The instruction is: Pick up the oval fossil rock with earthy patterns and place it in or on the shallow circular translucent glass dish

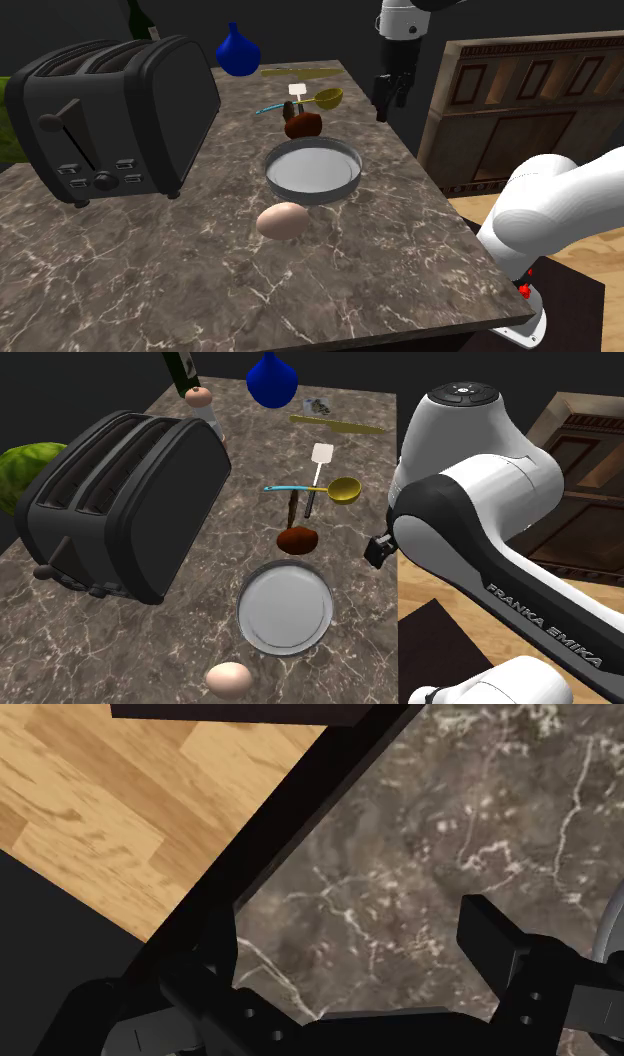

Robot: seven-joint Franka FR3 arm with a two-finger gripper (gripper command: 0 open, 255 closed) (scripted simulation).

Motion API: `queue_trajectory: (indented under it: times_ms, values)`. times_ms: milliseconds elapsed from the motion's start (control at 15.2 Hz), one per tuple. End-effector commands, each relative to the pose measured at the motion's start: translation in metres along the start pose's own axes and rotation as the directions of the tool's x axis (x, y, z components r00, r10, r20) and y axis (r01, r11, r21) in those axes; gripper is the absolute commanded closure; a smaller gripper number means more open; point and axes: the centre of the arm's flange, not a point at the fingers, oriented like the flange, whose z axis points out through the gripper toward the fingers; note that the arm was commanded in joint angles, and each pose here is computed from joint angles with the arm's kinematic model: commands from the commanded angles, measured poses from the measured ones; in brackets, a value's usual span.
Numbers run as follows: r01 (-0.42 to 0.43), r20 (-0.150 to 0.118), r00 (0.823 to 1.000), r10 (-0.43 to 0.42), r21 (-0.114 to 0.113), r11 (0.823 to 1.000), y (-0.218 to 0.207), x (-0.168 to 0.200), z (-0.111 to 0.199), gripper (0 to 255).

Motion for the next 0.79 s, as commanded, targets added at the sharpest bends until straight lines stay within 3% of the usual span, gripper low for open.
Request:
queue_trajectory:
  times_ms: [0,330,528,726]
  values:
    - [0.000,0.000,1.000,0.000,0.000,1.000,0.000,0.000,0.000,0]
    - [-0.136,-0.050,0.988,0.144,0.135,0.981,-0.015,0.045,0.002,0]
    - [-0.211,-0.070,0.970,0.231,0.218,0.953,-0.021,0.074,0.000,0]
    - [-0.281,-0.083,0.944,0.318,0.300,0.912,-0.024,0.102,-0.002,0]
